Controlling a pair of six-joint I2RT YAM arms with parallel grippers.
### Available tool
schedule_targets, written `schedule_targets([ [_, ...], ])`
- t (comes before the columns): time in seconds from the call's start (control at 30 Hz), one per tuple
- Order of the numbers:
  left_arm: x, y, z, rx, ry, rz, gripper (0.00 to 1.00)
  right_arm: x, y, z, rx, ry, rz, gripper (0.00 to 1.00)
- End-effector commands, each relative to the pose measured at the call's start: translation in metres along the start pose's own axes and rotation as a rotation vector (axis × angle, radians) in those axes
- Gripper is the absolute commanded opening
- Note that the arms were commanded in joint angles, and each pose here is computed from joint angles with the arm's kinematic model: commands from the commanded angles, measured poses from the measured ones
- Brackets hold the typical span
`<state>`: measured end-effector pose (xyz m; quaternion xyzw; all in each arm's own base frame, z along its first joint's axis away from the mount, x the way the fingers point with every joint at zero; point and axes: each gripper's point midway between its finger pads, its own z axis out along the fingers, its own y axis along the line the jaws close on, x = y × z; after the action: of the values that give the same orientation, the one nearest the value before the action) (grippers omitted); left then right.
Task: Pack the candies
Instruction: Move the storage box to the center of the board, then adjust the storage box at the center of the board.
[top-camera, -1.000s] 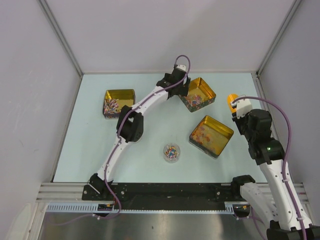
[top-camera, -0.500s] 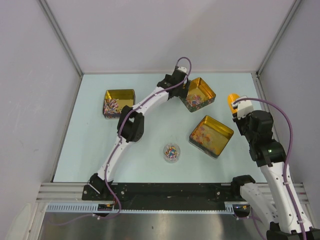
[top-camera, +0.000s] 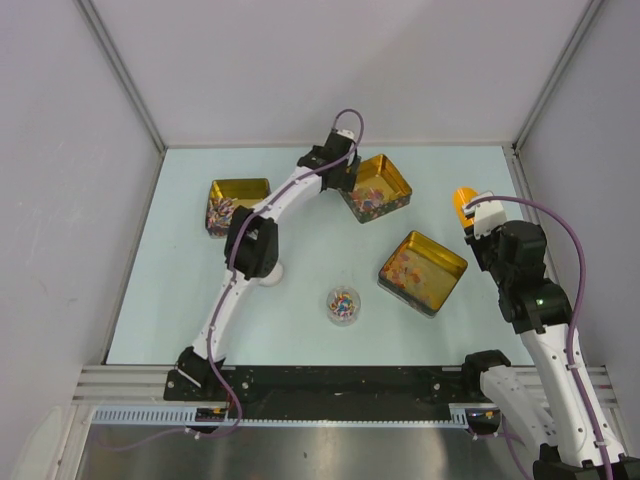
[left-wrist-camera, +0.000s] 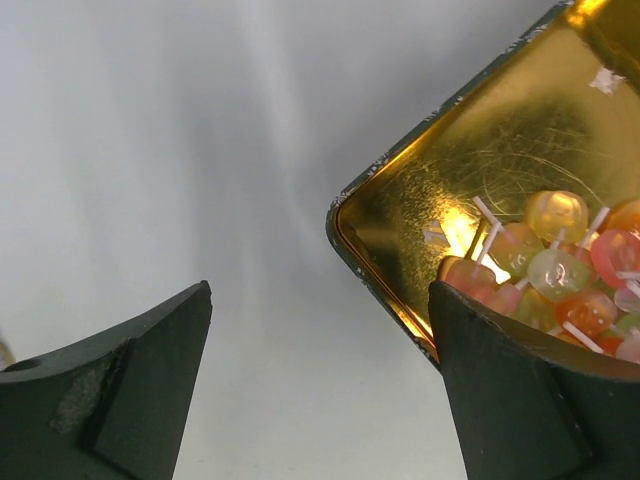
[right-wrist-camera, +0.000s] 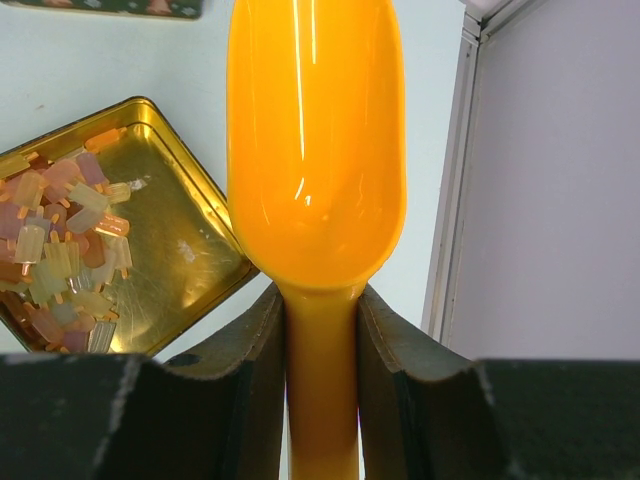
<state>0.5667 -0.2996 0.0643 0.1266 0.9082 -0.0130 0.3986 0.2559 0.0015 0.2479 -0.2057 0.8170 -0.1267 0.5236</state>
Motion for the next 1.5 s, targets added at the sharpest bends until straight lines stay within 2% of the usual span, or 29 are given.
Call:
schedule_targets([
  [0.0,0.006,0.054,-0.014,-0.083,0.074,0.044,0.93,-0.011,-0.004,-0.003,0.019,-0.049,0.024,0.00],
  [0.47,-0.026,0.122,-0.021,-0.203,0.006,0.053,0.93,-0.013,-0.002,-0.003,0.009,-0.054,0.023,0.00],
  [0.67,-0.036,0.109,-0.043,-0.129,0.002,0.067,0.95,-0.013,-0.001,-0.004,0.008,-0.055,0.020,0.00],
  [0.77,-0.024,0.093,-0.047,-0.079,0.042,0.017,1.00,-0.013,-0.001,-0.005,0.004,-0.058,0.022,0.00],
  [0.93,0.010,0.071,-0.040,0.010,0.151,-0.021,1.00,-0.013,0.001,-0.005,-0.003,-0.058,0.026,0.00],
  [1.13,0.024,0.051,-0.040,0.076,0.194,-0.049,0.90,-0.013,0.000,-0.005,0.000,-0.055,0.024,0.00],
  [1.27,0.025,0.034,-0.040,0.118,0.197,-0.055,0.76,-0.012,-0.001,-0.004,0.003,-0.052,0.025,0.00],
  [1.47,0.028,0.019,-0.038,0.143,0.203,-0.054,0.66,-0.012,-0.001,-0.003,0.003,-0.048,0.024,0.00],
])
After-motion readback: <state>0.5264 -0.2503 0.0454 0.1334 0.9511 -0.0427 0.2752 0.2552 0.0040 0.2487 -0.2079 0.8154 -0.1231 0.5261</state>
